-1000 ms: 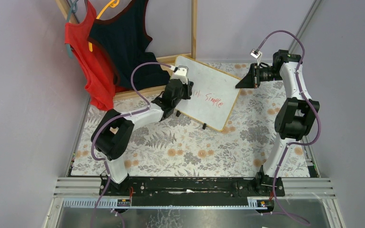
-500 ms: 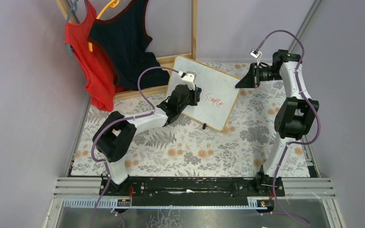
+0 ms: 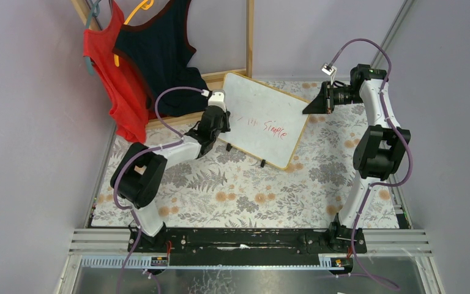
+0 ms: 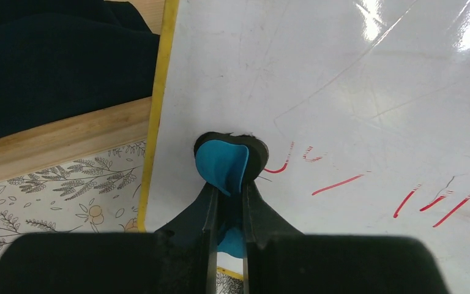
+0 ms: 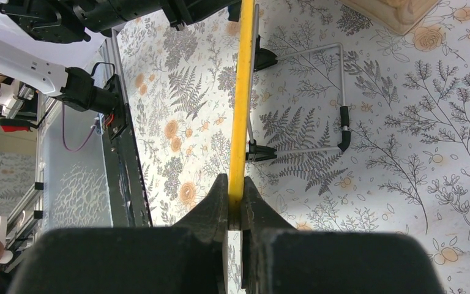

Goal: Erase the whiteboard

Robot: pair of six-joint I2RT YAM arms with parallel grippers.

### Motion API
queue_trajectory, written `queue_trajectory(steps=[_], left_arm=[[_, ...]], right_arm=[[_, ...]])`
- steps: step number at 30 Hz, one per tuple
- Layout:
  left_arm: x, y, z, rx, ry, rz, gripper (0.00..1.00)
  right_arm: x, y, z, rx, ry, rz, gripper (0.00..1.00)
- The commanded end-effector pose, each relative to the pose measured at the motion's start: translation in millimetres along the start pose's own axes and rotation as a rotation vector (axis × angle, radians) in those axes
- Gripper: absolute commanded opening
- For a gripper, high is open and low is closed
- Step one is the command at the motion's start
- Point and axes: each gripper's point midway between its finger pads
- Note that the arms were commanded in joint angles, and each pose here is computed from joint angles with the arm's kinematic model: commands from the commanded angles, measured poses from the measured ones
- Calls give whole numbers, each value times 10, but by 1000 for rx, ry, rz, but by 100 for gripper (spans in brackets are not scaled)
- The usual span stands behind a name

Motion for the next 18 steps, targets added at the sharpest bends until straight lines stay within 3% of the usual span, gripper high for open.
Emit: queue_trajectory(steps=[1,18], left_arm=[[27,179,-88,-11,-15,-38,0],[108,-261,-1238,-11,-247,36,0]], right_arm=[[-77,-45,115,-8,37,40,0],[-79,-36,130,-4,40,44,0]])
Point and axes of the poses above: each gripper's point midway between its finger pads, its own x axis back along the fingers, its own z axis along the line the jaws close on, y = z × x, and after that the axes turned 14 degrees about x, right-handed
